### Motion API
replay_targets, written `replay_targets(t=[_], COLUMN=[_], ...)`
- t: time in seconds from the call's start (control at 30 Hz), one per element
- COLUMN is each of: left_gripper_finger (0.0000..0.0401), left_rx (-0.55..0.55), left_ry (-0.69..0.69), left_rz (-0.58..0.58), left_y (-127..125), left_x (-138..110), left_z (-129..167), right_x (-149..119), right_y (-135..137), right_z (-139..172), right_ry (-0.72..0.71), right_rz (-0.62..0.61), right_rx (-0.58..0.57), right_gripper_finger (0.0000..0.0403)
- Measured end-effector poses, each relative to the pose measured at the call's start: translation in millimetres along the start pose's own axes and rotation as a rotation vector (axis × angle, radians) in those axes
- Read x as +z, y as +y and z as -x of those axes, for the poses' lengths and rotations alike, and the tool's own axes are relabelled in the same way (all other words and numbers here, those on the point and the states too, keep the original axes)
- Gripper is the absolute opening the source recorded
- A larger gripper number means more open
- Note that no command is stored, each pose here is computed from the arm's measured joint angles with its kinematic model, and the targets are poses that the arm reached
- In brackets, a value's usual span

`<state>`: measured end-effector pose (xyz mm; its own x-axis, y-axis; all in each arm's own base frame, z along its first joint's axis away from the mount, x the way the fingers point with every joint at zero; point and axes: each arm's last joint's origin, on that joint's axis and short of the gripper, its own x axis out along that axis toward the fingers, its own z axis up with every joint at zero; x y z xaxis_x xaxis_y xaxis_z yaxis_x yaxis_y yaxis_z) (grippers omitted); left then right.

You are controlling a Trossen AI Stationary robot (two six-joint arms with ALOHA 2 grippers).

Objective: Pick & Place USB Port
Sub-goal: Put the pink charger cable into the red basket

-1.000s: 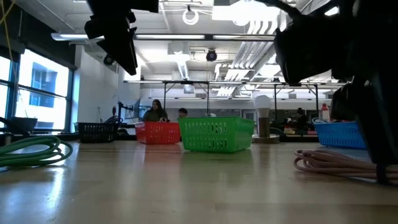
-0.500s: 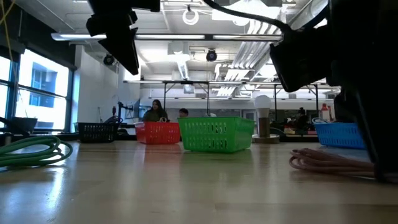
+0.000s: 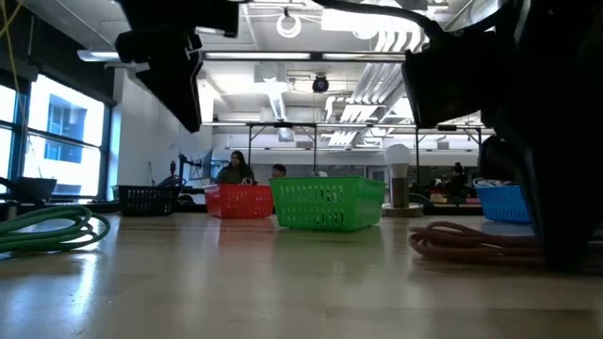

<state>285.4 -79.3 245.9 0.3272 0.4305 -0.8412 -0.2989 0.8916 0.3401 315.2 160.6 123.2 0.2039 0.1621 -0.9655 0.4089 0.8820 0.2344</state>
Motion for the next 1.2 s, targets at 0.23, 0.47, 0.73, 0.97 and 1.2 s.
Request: replay_targets(t=[0.23, 0.47, 0.73, 0.97, 1.2], left_gripper_finger=[0.0232, 0.0232, 0.0232, 0.0232, 0.0232], left_rx=[-0.109, -0.262, -0.354, -0.607, -0.726], left_ry=[-0.038, -0.303, -0.731, -1.004, -1.044], left_rz=[-0.032, -0.09, -0.024, -0.006, -0.023], left_y=[-19, -59, -92, -100, -101], left_x=[-15, -22, -22, -25, -26], left_z=[-19, -12, 13, 30, 32], right_x=[5, -2, -9, -6, -4], right_y=[7, 34, 63, 71, 73], right_z=[27, 69, 99, 104, 106], right_ry=[-0.182, -0.389, -0.651, -0.725, -0.74], right_rz=[0.084, 0.242, 0.468, 0.575, 0.594], right_rx=[-0.088, -0.065, -0.006, 0.036, 0.062], right_gripper_finger=[0.0006, 0.0004, 0.0003, 0.0003, 0.0003])
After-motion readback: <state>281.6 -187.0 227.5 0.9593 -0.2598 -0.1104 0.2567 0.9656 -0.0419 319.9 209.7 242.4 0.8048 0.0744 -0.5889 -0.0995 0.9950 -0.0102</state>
